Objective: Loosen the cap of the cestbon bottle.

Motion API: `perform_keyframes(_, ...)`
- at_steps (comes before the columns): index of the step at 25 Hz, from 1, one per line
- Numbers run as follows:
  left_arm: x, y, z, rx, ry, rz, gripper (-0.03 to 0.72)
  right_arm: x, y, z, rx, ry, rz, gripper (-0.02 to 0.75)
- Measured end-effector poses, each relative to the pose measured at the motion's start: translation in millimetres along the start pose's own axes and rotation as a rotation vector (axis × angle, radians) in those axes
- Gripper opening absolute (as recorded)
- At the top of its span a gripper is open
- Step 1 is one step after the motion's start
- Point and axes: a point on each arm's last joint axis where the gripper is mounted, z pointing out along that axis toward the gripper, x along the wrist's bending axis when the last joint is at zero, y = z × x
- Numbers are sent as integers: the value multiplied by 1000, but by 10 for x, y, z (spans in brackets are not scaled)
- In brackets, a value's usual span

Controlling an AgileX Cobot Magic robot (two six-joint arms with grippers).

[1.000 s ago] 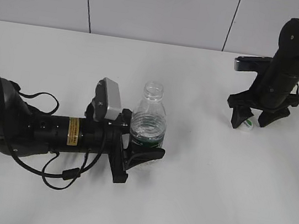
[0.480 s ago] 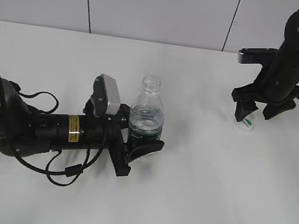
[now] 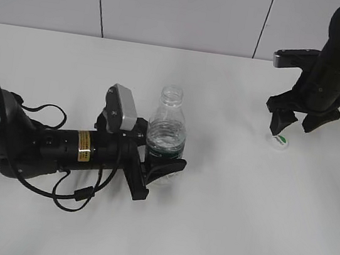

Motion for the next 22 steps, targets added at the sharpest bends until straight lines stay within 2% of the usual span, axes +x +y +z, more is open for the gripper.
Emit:
perform_keyframes(7, 1, 0, 0, 0, 1, -10, 428, 2, -14, 0, 16, 2, -3, 575)
perform_keyframes(15, 5, 9, 0, -10, 5, -56, 566, 7, -35, -1, 39, 7, -3, 575)
perform_keyframes(22, 9, 13, -1, -12, 9, -67, 576, 9, -47, -1, 51, 10, -11, 575)
